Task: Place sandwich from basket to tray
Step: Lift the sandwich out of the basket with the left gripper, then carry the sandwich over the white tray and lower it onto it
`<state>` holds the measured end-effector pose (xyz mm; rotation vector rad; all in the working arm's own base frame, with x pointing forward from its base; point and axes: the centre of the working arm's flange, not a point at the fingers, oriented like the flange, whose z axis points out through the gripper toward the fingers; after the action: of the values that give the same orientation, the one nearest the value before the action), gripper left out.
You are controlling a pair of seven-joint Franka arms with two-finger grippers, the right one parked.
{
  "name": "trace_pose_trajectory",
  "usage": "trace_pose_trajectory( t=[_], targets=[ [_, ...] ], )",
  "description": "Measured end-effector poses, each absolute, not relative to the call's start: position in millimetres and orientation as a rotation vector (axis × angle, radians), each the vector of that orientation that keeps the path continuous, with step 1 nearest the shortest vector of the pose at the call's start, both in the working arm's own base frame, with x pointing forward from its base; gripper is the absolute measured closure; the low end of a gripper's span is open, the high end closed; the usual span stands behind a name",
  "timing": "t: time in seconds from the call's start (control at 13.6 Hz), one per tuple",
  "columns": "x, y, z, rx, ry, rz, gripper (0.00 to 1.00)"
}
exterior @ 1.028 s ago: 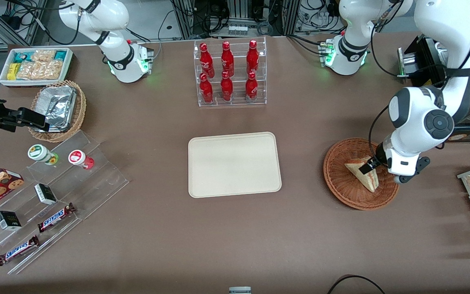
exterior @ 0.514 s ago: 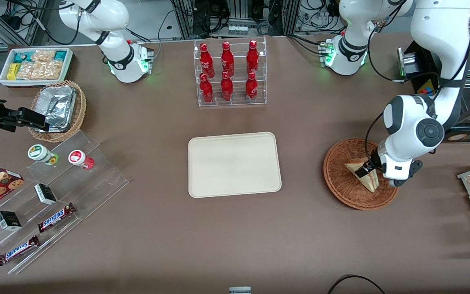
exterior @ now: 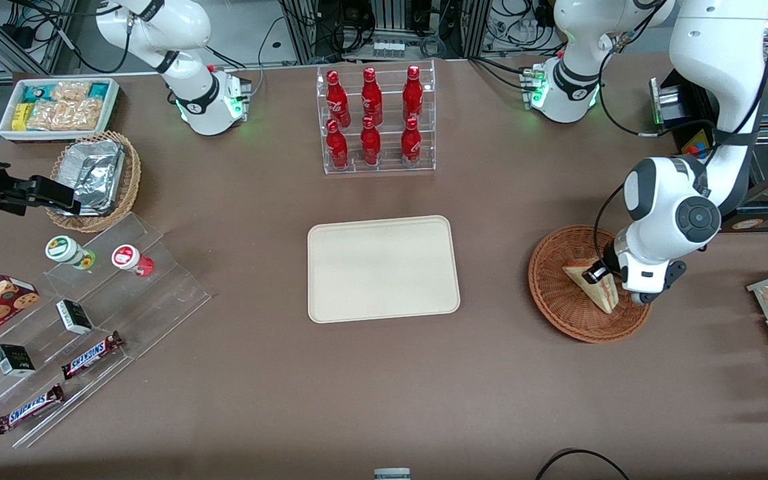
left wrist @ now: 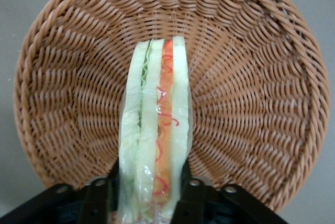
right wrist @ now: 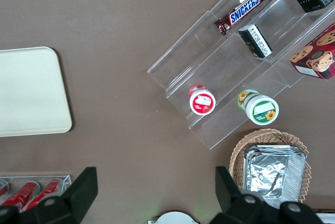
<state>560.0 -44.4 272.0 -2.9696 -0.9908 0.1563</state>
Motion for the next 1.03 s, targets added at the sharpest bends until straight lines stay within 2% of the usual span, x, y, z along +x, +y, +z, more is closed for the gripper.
trace_pose_trajectory(
  t=[0.07, 0.29, 0.37, 0.66, 1.03],
  targets=[
    [558, -49, 281, -2.971, -0.976, 0.165, 0.67],
    [556, -75, 317, -2.996, -0.854, 0.204, 0.77],
    [557, -90, 330, -3.014, -0.797, 0.206, 0.84],
    [548, -176, 359, -3.096, -0.562, 0.181, 0.85],
    [526, -278, 369, -3.189, -0.296, 0.192, 0.85]
  ],
)
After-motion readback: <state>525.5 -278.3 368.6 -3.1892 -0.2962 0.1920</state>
